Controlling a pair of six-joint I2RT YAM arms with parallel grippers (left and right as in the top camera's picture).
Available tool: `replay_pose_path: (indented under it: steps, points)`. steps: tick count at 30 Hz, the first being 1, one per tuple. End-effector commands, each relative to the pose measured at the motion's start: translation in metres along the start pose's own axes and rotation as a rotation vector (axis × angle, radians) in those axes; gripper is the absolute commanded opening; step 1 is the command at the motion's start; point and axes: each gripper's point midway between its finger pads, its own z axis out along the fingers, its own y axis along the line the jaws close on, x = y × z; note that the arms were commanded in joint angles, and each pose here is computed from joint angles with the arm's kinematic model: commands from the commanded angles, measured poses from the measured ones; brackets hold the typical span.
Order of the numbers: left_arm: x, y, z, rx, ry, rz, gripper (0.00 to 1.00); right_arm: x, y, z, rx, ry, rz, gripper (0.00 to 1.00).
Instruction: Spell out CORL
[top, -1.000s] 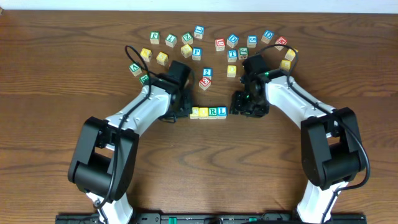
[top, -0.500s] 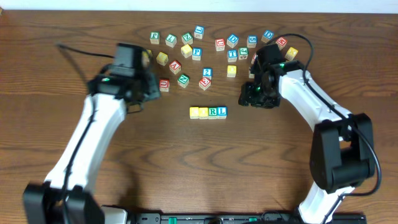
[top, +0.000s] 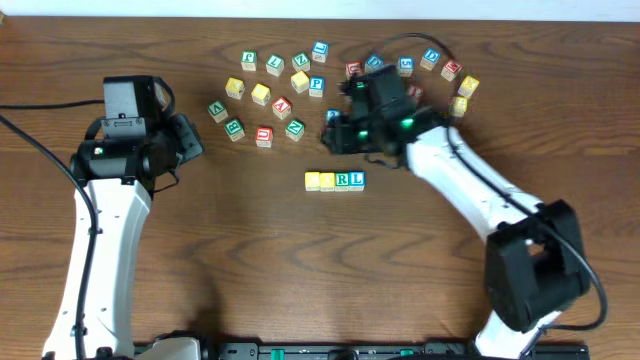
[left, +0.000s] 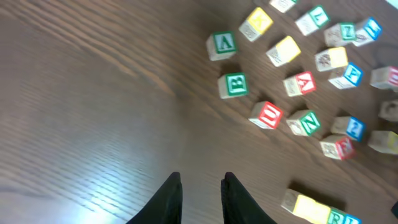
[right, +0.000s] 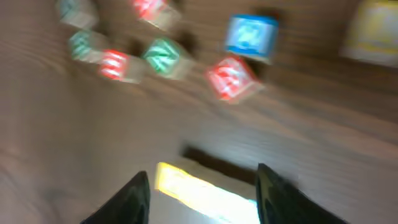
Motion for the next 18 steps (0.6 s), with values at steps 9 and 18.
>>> replay_pose_path:
  steps: [9, 18]
  points:
    - [-0.009, 0.024, -0.006, -0.091, -0.024, -0.012, 0.22, 0.023, 0.077, 0.08, 0.044, 0.206, -0.137, 0.34]
    - [-0.005, 0.025, -0.005, -0.096, -0.012, -0.012, 0.22, 0.048, 0.075, 0.101, 0.134, 0.237, -0.033, 0.3]
